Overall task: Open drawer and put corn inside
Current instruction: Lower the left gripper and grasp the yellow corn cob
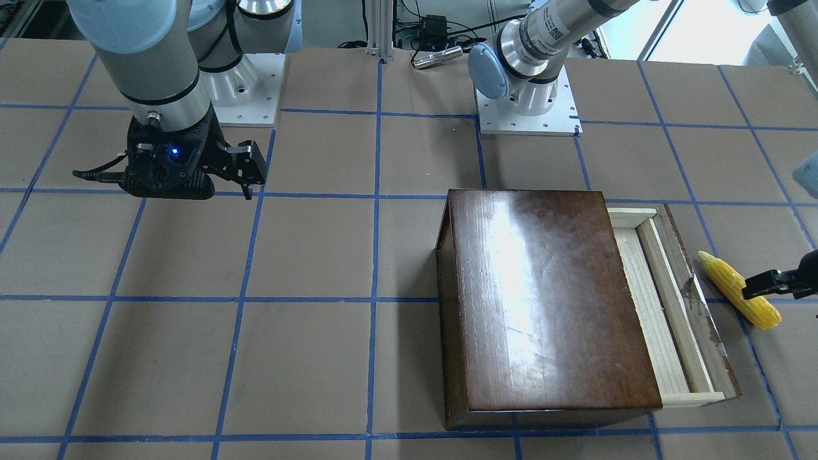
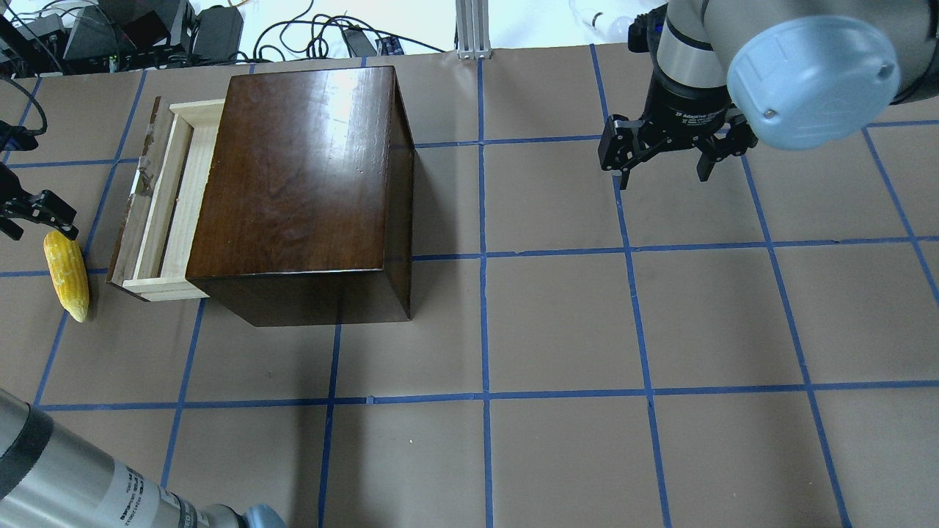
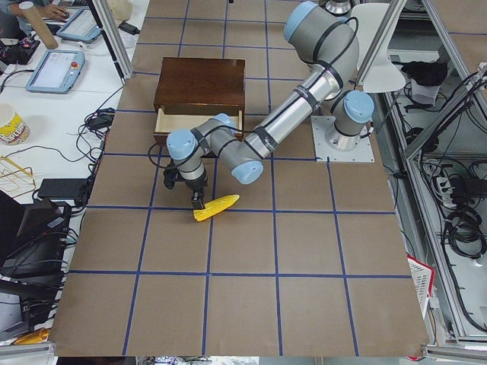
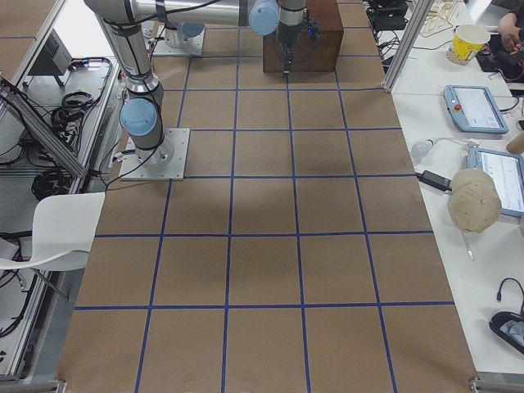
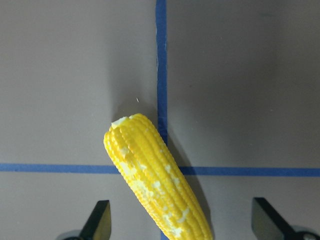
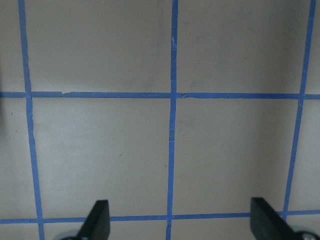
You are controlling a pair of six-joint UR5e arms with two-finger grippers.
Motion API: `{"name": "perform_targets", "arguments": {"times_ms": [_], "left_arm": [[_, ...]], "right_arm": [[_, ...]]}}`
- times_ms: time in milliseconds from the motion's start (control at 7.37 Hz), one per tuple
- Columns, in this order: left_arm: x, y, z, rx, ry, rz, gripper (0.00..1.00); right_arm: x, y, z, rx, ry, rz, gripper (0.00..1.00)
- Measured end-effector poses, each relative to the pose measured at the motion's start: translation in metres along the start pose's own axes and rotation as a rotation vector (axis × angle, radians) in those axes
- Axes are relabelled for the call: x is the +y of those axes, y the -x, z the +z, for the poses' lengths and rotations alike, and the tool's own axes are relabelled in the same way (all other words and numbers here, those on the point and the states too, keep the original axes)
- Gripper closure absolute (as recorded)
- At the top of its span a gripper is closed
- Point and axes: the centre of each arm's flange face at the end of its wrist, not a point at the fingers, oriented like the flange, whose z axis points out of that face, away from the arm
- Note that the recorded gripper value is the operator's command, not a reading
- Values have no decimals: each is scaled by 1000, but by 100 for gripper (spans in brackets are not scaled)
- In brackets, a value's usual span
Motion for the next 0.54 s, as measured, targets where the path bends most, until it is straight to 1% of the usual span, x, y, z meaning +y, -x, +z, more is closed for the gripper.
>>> {"name": "perform_targets", "arguments": {"times_ms": [271,543], "left_arm": [[8,17,29,8,2,5,0],[11,18,41,34,-5,7,0]], "right_arm": [[0,0,0,0,0,0,0],[0,0,0,0,0,0,0]]}}
